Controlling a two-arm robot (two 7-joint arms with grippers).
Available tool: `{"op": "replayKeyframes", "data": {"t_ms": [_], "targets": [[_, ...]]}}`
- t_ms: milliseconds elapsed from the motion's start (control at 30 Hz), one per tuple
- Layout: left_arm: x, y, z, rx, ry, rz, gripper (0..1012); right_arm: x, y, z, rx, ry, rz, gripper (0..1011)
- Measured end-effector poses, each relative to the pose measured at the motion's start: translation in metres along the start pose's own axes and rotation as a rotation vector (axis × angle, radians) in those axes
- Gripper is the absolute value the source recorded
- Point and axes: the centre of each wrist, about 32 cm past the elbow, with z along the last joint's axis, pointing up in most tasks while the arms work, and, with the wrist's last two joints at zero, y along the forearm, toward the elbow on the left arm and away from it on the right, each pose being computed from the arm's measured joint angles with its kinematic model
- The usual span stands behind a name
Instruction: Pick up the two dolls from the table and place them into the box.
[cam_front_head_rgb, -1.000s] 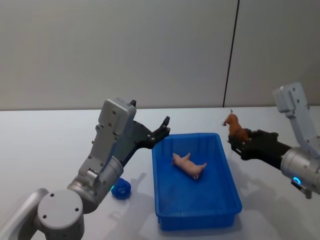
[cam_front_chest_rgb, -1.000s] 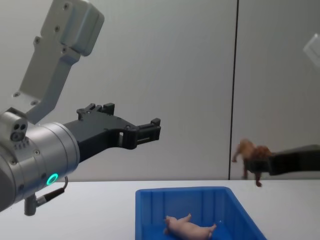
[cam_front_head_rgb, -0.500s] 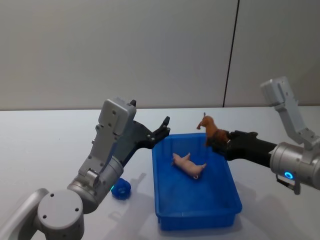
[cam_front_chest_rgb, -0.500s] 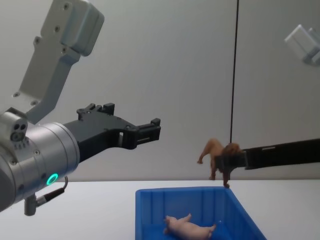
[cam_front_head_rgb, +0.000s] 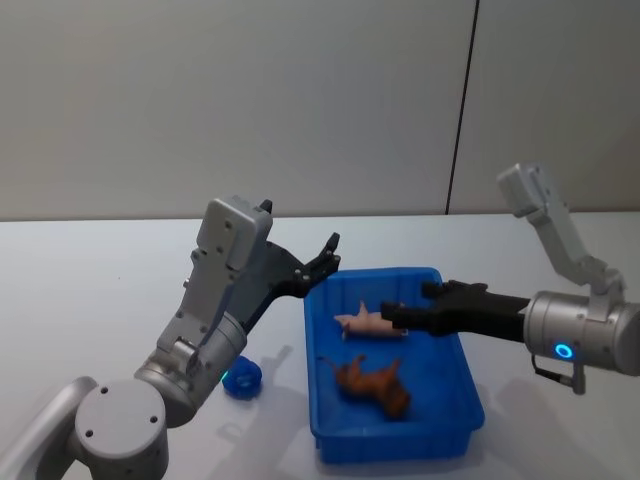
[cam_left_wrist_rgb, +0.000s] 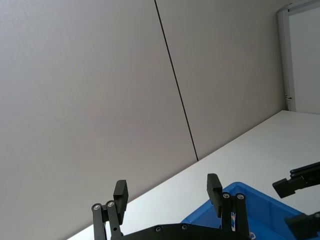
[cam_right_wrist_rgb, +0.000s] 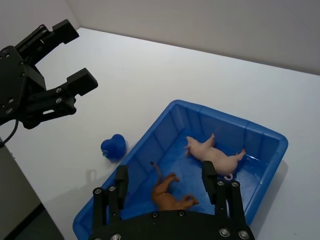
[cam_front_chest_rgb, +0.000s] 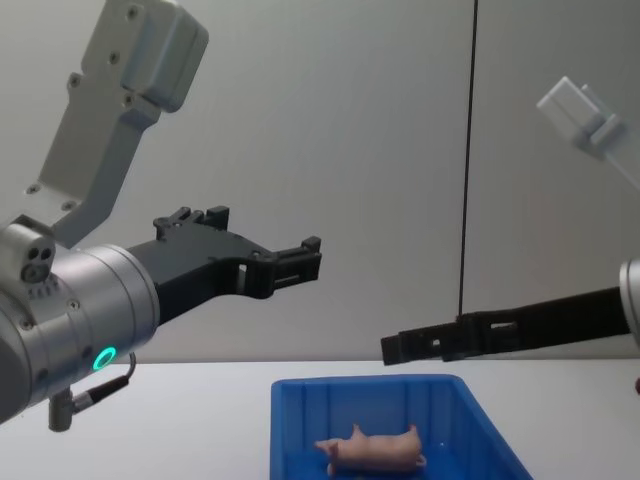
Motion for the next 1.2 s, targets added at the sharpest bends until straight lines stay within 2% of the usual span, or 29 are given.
{"op": "replayKeyframes", "data": {"t_ms": [200,400,600,900,1200], "targets": [[0.0000,0.0000,0.0000,0.000,0.000,0.000,1001,0.001,0.002,0.001,-0.013,0.016,0.024,1001],[0.0000,0.0000,0.0000,0.000,0.000,0.000,1001,0.001,0.002,0.002,-0.005,0.009,0.025,1001],[0.0000,0.0000,0.0000,0.000,0.000,0.000,1001,0.001,-0.001,0.003,0.030,-0.022,0.000,1001],[0.0000,0.0000,0.0000,0.000,0.000,0.000,1001,0.005,-0.013,0.001,0.110,-0.048,-0.084,1001],[0.0000,0.0000,0.0000,0.000,0.000,0.000,1001,0.014,-0.027,-0.006,0.223,-0.006,-0.154,1001]]}}
